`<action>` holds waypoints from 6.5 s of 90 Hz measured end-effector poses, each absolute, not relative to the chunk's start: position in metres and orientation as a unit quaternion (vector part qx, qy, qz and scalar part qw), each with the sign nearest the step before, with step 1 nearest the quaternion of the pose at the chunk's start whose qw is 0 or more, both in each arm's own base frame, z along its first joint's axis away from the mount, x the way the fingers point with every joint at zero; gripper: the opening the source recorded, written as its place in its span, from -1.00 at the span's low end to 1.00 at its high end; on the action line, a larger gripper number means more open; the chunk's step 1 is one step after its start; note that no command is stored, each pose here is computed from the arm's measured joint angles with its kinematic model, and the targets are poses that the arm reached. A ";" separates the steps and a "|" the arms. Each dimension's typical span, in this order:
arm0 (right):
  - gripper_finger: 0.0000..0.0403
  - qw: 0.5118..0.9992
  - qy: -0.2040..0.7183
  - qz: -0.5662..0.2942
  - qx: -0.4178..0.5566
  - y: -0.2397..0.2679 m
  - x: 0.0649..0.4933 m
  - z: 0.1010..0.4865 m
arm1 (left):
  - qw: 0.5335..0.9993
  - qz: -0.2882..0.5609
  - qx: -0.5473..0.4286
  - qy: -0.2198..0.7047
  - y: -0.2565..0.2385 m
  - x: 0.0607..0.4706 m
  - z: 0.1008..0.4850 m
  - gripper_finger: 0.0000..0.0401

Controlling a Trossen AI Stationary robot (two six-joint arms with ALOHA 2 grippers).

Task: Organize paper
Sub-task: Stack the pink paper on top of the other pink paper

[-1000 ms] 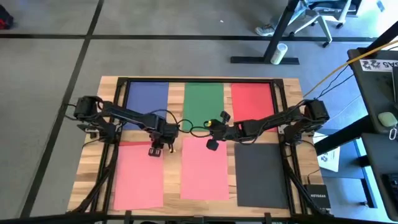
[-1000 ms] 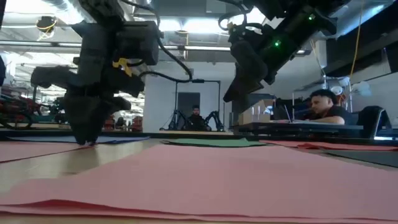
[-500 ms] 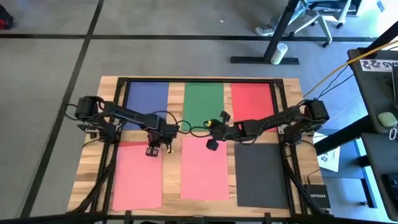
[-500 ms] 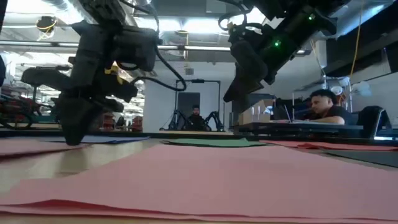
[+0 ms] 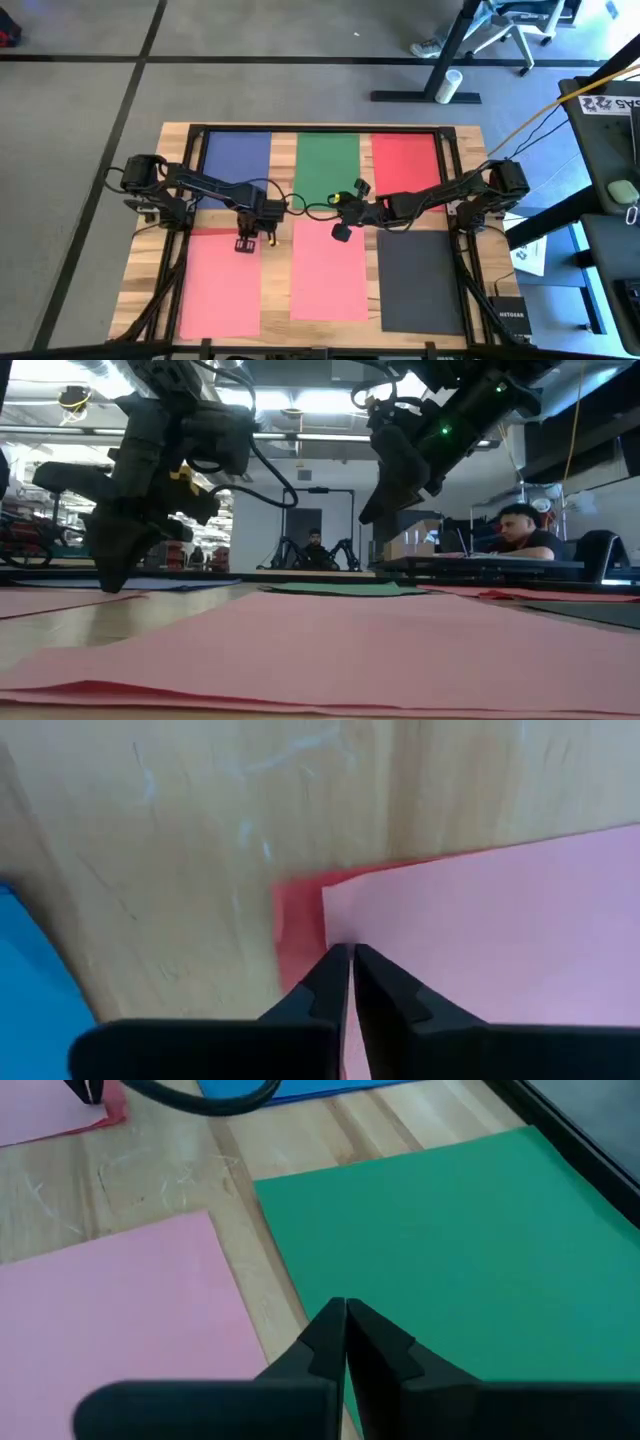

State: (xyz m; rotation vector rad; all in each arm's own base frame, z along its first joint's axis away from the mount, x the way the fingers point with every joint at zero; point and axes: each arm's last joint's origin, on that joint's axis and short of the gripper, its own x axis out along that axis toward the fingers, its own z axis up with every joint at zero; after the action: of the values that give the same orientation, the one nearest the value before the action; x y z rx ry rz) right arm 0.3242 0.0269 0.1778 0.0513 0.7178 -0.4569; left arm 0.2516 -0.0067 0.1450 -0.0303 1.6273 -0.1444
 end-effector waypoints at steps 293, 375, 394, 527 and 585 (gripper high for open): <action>-1.00 0.910 0.348 -0.223 0.020 0.027 0.324 0.178 | 0.666 -0.058 0.041 0.743 -0.009 0.248 0.148 -0.98; -1.00 0.910 0.348 -0.223 0.020 0.027 0.324 0.178 | 0.706 -0.038 0.003 0.707 -0.011 0.261 0.152 -0.61; -1.00 0.910 0.349 -0.223 0.020 0.027 0.324 0.178 | 0.713 -0.039 0.005 0.700 -0.011 0.262 0.150 -0.56; -1.00 0.895 0.382 -0.231 -0.003 0.026 0.318 0.173 | 0.820 -0.023 -0.067 0.568 0.016 0.307 0.186 -1.00; -1.00 0.896 0.392 -0.207 -0.011 0.035 0.317 0.172 | 0.766 -0.146 0.023 0.626 0.008 0.299 0.168 -0.54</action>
State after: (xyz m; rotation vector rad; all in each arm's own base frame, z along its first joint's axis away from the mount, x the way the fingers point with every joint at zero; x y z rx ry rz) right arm 0.3166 0.0353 0.1721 -0.0222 0.8128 -0.4287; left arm 0.2987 0.0081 0.1683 0.0501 1.3594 -0.3161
